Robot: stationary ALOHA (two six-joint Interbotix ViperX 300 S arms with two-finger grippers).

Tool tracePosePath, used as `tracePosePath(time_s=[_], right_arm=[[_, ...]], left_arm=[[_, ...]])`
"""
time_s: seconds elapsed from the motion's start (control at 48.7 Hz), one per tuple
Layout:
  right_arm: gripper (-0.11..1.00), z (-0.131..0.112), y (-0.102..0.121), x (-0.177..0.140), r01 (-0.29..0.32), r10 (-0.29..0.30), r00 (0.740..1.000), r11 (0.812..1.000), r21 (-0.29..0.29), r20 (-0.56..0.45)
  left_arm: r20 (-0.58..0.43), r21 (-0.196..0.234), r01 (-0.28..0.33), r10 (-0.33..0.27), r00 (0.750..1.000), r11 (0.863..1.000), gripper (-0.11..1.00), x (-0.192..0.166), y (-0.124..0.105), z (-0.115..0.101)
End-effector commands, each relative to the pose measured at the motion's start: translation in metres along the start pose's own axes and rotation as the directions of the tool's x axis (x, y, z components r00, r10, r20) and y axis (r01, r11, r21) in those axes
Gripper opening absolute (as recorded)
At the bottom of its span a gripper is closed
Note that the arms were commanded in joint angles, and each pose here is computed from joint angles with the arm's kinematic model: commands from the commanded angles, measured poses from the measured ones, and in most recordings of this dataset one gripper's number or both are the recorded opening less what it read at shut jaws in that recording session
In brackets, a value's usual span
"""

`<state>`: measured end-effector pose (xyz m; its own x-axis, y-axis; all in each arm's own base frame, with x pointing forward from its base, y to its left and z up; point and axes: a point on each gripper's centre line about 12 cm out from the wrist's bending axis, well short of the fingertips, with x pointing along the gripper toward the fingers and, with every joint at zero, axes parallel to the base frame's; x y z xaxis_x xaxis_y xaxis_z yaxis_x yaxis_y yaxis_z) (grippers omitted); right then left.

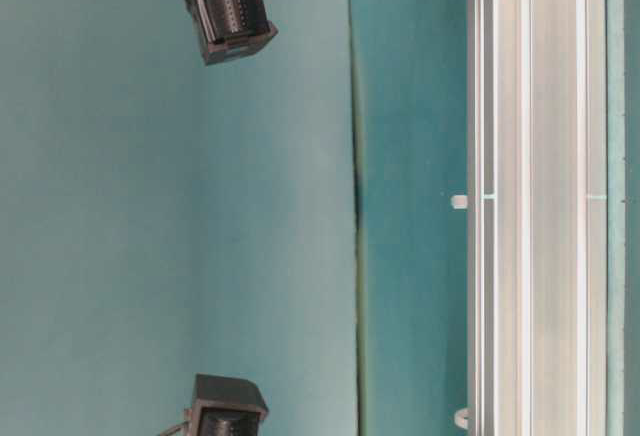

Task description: Lift the large metal rail with both hands.

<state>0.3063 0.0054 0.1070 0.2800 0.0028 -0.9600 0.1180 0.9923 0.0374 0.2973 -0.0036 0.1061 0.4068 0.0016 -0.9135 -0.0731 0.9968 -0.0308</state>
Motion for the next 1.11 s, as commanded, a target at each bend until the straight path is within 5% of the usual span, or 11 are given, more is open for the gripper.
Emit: tracePosePath(time_s=[0.0,0.103,0.247,0.411,0.493,0.822,1.089], right_arm=[[0.43,0.002,0.0,0.001,-0.002,0.002,1.0,1.0,0.024,0.007],[0.44,0.005,0.001,0.0,-0.007,0.006,1.0,1.0,0.028,0.03],[0.52,0.008,0.001,-0.001,-0.011,0.009,0.999,0.998,0.054,0.045],[0.87,0.011,0.002,-0.011,-0.016,0.012,0.998,0.998,0.067,0.06],[0.96,0.015,0.002,-0.017,-0.018,0.013,0.996,0.998,0.06,0.083],[0.96,0.028,0.003,-0.076,-0.046,0.032,0.972,0.997,0.056,0.235],[0.96,0.025,-0.003,-0.139,-0.062,0.038,0.903,0.997,0.041,0.428]], left_arm=[[-0.011,-0.001,0.001,-0.001,1.0,1.0,0.59,-0.003,-0.002,0.001],[-0.019,-0.012,0.001,-0.001,1.0,1.0,0.75,-0.008,-0.002,0.0],[0.027,0.002,0.006,-0.006,1.0,1.0,0.79,-0.021,-0.003,0.006],[0.094,0.002,0.01,-0.01,0.995,1.0,0.82,-0.041,-0.002,0.014],[0.117,0.0,0.012,-0.011,0.993,1.0,0.83,-0.052,-0.002,0.015],[0.241,-0.003,0.023,-0.022,0.97,1.0,0.84,-0.1,-0.002,0.02],[0.408,-0.005,0.043,-0.037,0.912,0.999,0.84,-0.15,-0.001,0.022]])
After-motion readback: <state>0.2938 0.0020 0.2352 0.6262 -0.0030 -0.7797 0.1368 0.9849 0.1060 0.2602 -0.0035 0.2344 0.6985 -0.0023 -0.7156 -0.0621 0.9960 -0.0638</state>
